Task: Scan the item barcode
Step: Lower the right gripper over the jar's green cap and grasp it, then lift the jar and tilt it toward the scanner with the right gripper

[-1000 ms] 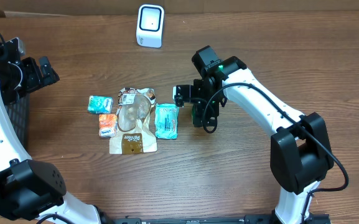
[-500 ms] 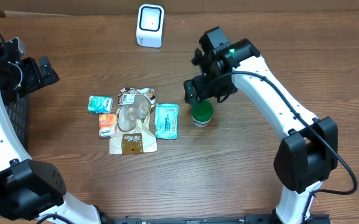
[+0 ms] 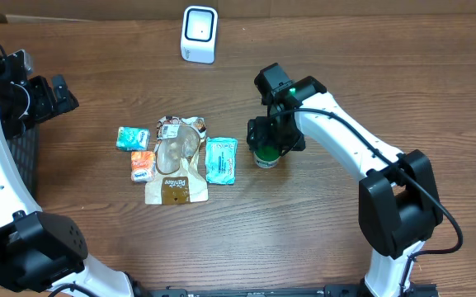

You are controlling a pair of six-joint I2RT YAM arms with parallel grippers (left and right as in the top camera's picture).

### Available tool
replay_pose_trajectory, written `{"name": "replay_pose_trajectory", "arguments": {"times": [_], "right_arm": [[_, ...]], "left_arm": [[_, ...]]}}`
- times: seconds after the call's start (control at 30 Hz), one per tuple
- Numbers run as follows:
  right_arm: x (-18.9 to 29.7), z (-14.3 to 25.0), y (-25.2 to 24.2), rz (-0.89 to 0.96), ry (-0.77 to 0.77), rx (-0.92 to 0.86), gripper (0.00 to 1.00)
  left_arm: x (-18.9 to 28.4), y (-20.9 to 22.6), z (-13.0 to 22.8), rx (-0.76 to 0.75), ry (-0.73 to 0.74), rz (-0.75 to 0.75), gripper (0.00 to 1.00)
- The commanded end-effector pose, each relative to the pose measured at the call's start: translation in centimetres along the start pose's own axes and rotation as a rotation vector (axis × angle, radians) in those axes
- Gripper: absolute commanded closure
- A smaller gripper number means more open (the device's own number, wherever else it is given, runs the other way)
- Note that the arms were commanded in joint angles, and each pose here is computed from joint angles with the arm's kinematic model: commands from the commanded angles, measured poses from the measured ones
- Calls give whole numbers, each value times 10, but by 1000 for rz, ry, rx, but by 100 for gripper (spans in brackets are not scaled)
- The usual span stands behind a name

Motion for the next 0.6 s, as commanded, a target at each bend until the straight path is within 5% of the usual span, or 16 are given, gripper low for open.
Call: {"name": "replay_pose_trajectory", "arguments": {"times": [0.0, 0.2, 0.4, 0.57], "right_arm": [[1, 0, -1, 28, -18, -5, 30], [6, -5, 1, 21, -42, 130, 40], [25, -19, 9, 28, -106, 625, 32], [25, -21, 4, 32, -104, 658, 28]], "left_arm": [[-1, -1, 0, -20, 2, 12, 0], [-1, -1, 0, -20, 2, 12, 0], [-1, -1, 0, -20, 2, 12, 1], [-1, -1, 0, -20, 2, 12, 0]]}}
Point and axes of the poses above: each gripper's point midway between its finger pads, its own x axis back along the fingers, its own y axis along the line the jaws close on, z = x × y, the point moved 8 cm from there along x, back along the fingers, and after that the axes turned 6 degrees about x, right-handed, at the moved point
